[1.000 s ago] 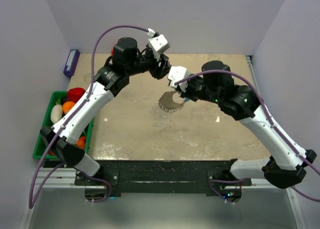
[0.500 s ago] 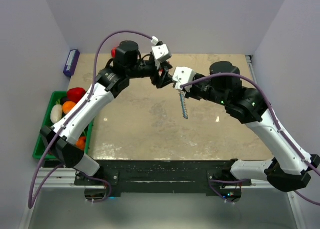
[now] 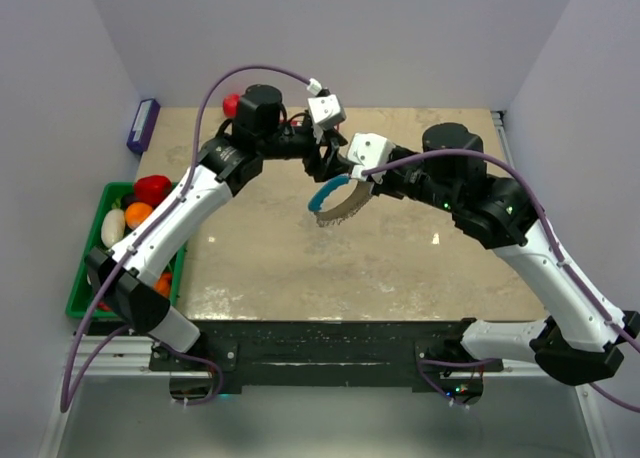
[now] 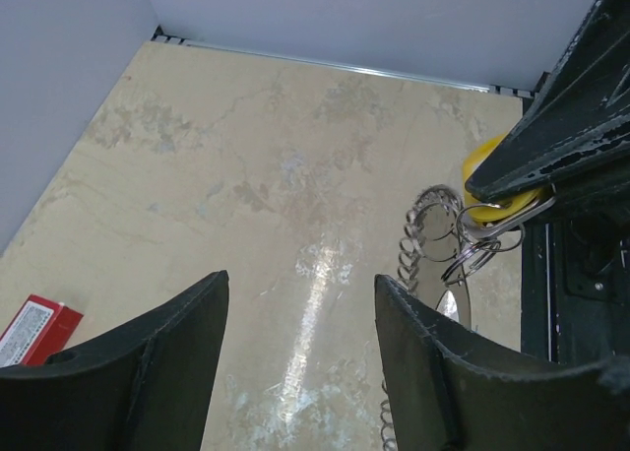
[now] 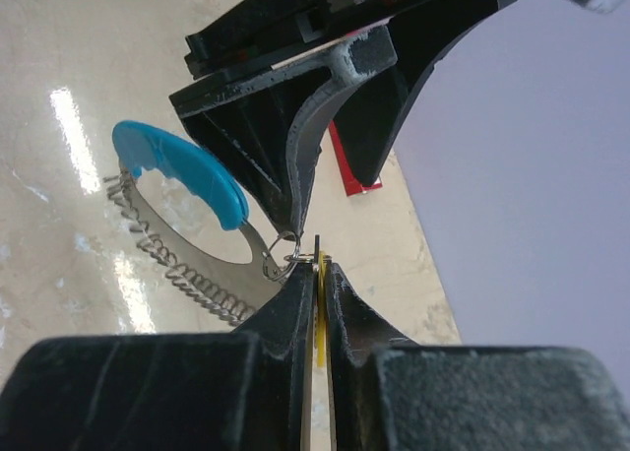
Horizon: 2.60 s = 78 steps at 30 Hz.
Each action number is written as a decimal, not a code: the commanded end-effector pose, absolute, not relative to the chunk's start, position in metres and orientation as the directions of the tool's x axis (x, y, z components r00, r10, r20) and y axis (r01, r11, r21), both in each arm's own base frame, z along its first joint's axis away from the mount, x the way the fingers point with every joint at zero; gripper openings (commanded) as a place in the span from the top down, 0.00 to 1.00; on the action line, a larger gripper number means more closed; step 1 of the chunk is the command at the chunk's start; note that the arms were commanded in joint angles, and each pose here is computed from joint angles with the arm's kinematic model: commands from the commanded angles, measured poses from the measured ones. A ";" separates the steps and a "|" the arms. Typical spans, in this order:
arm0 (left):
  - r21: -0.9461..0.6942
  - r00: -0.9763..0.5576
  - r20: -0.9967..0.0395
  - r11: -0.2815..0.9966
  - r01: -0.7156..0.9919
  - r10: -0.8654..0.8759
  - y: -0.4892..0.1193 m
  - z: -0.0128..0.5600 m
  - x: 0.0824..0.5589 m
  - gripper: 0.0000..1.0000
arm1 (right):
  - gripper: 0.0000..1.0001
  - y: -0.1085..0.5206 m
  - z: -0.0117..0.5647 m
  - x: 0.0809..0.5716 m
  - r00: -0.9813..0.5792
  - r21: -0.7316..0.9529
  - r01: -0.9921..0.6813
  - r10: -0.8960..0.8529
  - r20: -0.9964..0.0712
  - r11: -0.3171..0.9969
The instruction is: Remove the keys from the keyring
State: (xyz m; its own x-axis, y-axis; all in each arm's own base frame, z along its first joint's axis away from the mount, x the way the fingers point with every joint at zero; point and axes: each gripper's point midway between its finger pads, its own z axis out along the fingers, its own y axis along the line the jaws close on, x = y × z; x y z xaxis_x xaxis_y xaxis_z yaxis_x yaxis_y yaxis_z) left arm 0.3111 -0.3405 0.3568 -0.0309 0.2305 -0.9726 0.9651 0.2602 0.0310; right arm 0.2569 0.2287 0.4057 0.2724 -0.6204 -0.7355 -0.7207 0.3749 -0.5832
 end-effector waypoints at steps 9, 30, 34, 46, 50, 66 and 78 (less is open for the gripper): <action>0.087 0.063 -0.989 0.176 0.981 0.137 -0.326 0.418 0.281 0.20 | 1.00 0.221 0.442 0.274 0.269 -0.594 -0.625 -0.575 -0.773 0.506; 0.019 -0.015 -0.993 0.279 0.960 0.121 -0.336 0.400 0.313 0.12 | 1.00 0.226 0.448 0.278 0.265 -0.578 -0.629 -0.556 -0.788 0.520; 0.020 -0.003 -0.994 0.212 0.977 0.106 -0.338 0.408 0.300 0.12 | 1.00 0.226 0.447 0.276 0.268 -0.578 -0.633 -0.555 -0.788 0.515; 0.010 -0.016 -0.992 0.215 0.976 0.122 -0.346 0.396 0.306 0.26 | 1.00 0.229 0.448 0.271 0.277 -0.570 -0.654 -0.543 -0.792 0.498; 0.007 -0.018 -0.993 0.207 0.978 0.119 -0.349 0.397 0.305 0.47 | 1.00 0.230 0.445 0.270 0.275 -0.567 -0.662 -0.545 -0.792 0.490; 0.013 -0.002 -0.994 0.131 0.991 0.109 -0.349 0.402 0.289 0.40 | 1.00 0.225 0.438 0.272 0.267 -0.578 -0.648 -0.563 -0.782 0.495; 0.003 -0.005 -0.995 0.078 0.997 0.102 -0.352 0.401 0.281 0.84 | 1.00 0.229 0.433 0.272 0.265 -0.575 -0.662 -0.568 -0.779 0.480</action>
